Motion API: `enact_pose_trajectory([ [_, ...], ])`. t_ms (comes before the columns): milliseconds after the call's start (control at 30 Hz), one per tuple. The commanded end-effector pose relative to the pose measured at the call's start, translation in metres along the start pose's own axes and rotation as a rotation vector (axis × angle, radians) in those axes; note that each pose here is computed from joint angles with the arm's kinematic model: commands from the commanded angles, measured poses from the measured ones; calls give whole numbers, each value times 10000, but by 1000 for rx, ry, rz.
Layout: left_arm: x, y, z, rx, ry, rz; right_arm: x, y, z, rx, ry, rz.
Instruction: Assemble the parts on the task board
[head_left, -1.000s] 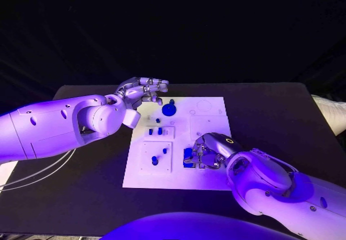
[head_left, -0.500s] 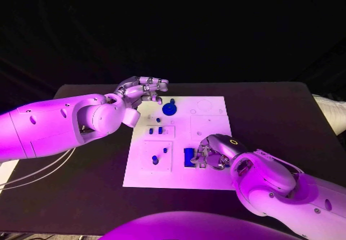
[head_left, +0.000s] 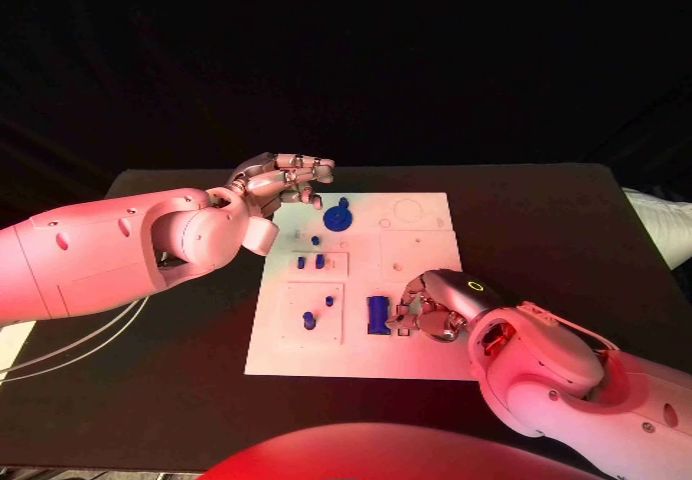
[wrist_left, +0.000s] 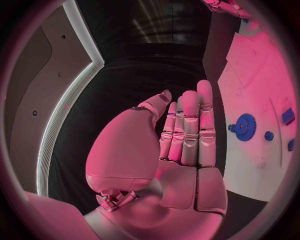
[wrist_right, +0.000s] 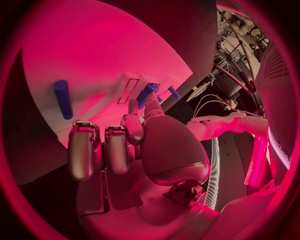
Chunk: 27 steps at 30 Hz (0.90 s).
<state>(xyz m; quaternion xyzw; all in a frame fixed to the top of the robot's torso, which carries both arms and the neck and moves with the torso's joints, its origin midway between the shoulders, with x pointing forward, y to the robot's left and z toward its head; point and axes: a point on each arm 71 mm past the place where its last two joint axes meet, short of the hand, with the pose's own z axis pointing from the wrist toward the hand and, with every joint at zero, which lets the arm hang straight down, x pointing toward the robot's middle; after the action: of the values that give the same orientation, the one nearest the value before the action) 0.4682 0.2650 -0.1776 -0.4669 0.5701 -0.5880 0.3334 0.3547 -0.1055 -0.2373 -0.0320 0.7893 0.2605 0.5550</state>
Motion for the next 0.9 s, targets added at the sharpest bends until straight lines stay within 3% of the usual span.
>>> enact_pose_trajectory([
  [33,22,-8,1,8,22,-1,-93,-33,-61,-33,-82,88],
  [300,25,-9,-3,8,24,-2,-196,-335,-230,0,-48,149],
  [567,31,-10,-8,10,29,1,-287,-651,-368,90,-80,16],
  [900,34,-7,-1,9,32,1,-315,-743,-392,161,-115,-54],
])
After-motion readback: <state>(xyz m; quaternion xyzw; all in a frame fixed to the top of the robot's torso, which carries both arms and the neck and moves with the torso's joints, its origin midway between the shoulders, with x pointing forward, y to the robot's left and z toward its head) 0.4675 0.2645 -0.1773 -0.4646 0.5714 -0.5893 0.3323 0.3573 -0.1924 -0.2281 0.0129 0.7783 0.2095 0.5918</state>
